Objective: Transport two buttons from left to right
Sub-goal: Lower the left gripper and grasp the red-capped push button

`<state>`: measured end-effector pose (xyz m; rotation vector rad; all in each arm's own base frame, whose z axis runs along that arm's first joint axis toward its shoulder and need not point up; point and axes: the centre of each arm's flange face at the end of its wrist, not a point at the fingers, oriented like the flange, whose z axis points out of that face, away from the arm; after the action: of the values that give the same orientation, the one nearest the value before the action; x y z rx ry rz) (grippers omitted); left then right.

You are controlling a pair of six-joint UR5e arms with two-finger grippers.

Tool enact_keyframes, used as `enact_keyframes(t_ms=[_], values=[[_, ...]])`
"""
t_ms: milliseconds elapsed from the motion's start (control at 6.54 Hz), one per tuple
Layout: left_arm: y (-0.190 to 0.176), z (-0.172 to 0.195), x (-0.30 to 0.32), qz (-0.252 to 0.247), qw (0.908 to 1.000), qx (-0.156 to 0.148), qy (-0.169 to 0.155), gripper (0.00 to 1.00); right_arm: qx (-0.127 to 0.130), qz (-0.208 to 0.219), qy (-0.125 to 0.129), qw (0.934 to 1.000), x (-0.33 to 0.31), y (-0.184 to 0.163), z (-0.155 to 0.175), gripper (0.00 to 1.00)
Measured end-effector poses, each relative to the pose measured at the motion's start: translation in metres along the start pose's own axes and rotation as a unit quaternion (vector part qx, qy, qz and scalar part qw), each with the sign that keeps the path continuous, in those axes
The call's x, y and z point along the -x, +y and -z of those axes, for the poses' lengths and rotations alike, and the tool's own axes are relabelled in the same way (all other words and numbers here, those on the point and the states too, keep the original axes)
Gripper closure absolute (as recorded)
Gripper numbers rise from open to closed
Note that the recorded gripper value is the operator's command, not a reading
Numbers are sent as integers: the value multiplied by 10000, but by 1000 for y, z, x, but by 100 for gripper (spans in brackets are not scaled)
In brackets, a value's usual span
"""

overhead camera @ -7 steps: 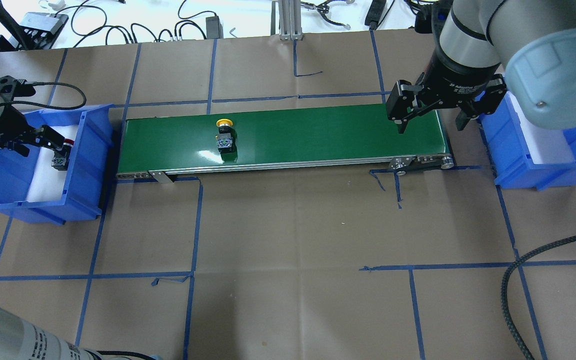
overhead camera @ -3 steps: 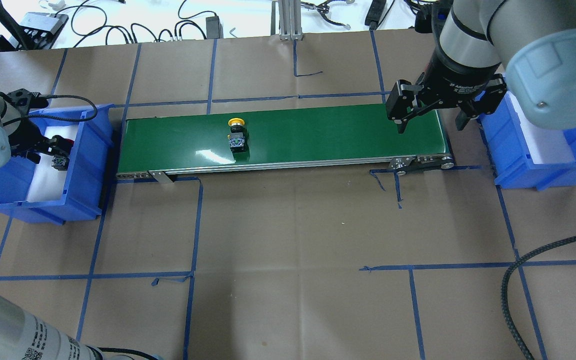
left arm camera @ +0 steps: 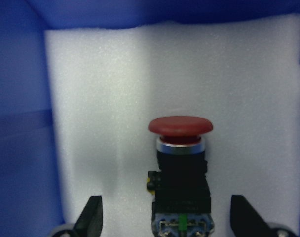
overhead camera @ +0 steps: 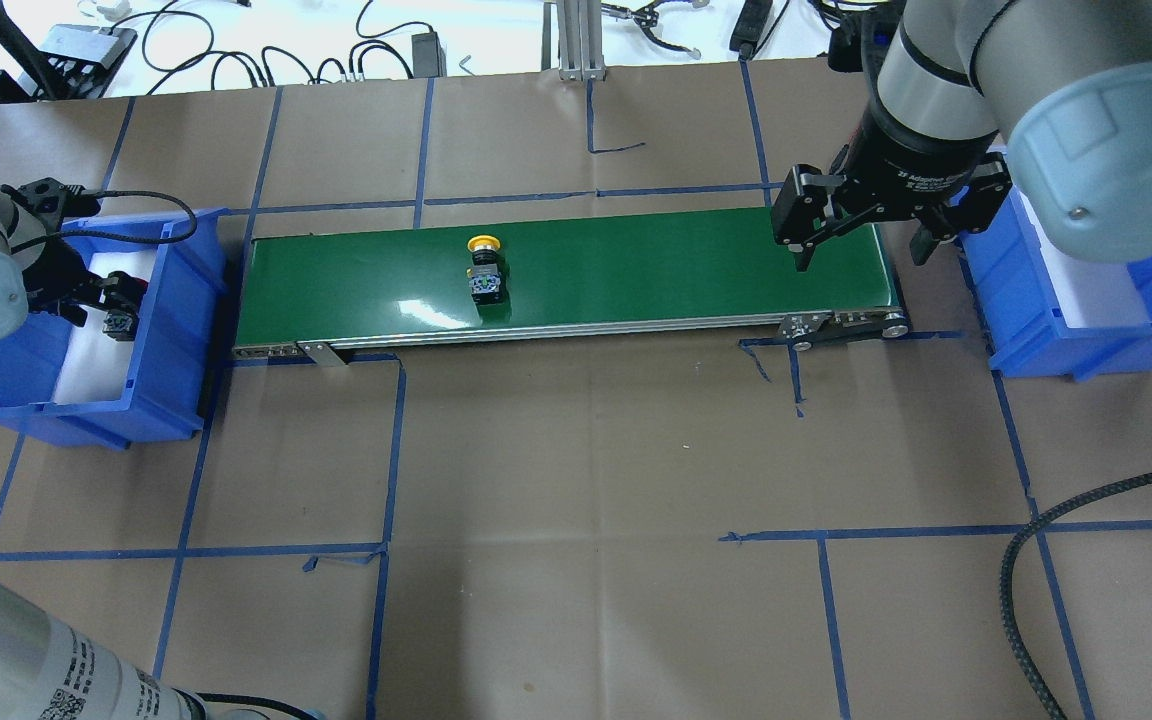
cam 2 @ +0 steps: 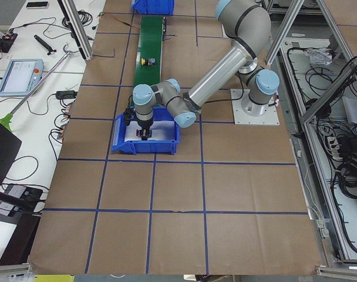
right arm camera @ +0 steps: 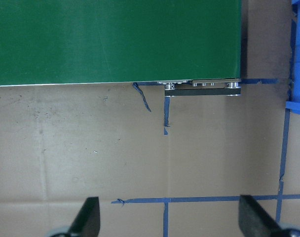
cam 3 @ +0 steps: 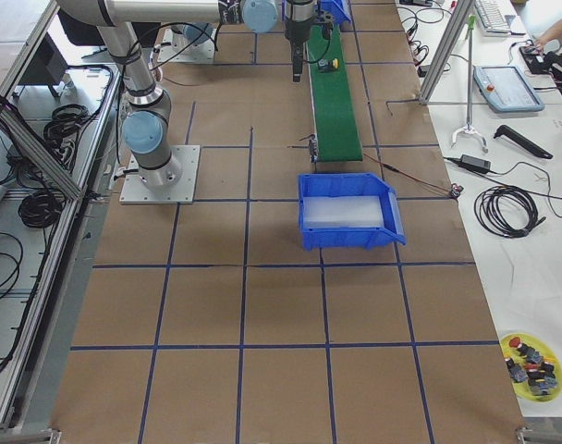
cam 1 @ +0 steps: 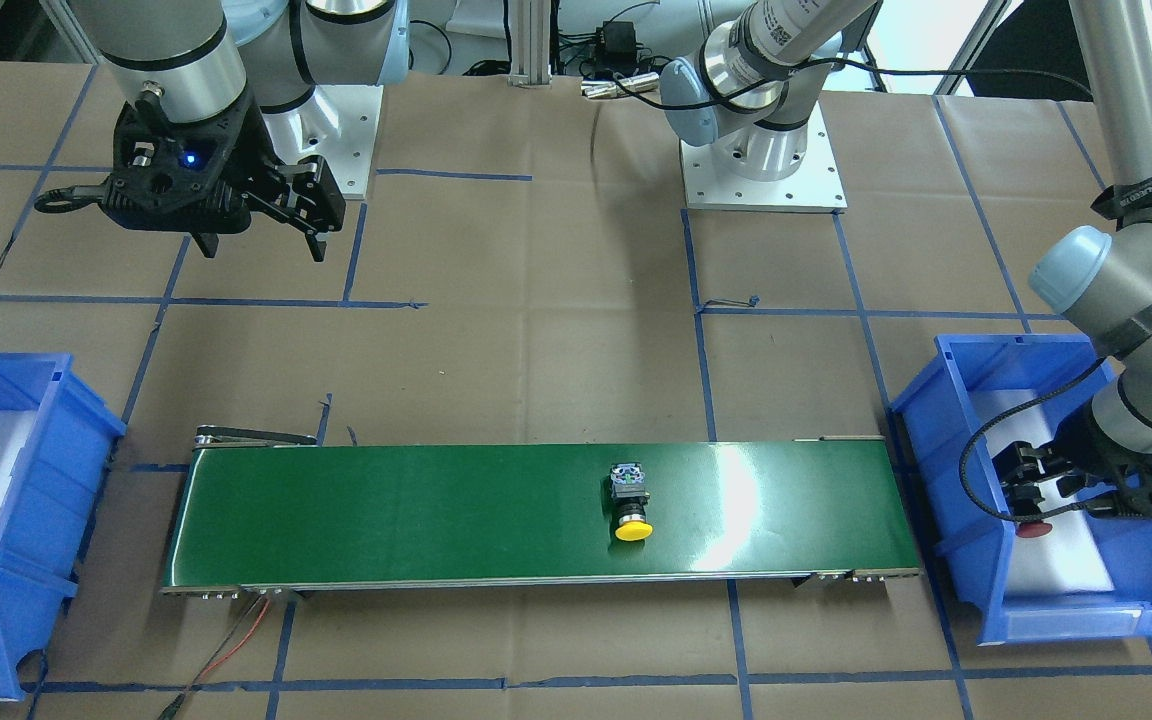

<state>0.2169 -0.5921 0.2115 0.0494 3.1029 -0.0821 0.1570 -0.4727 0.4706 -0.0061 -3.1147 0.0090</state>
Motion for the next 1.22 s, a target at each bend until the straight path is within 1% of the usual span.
enact_keyframes(t_ms=[153,459,612,765,918,1224], values=[[-2,1,-1,2,10000,-26,3,54,-1,-7,-2,10000,0,0,0,0],[-6,5,-3,-6,9999,-89,62,88,0,-11,-2,10000,0,0,0,0],[-7,8,-5,-10,9998,-139,119,97,2,-10,-1,10000,-1,0,-1,0],[-8,15,-7,-24,9997,-198,135,99,3,-6,-2,10000,-1,0,-1,0],[-10,30,-6,-38,9996,-239,128,99,5,-5,-1,10000,-1,0,-1,0],[-17,81,2,-36,9998,-134,169,99,-10,1,-5,10000,-1,0,1,0]])
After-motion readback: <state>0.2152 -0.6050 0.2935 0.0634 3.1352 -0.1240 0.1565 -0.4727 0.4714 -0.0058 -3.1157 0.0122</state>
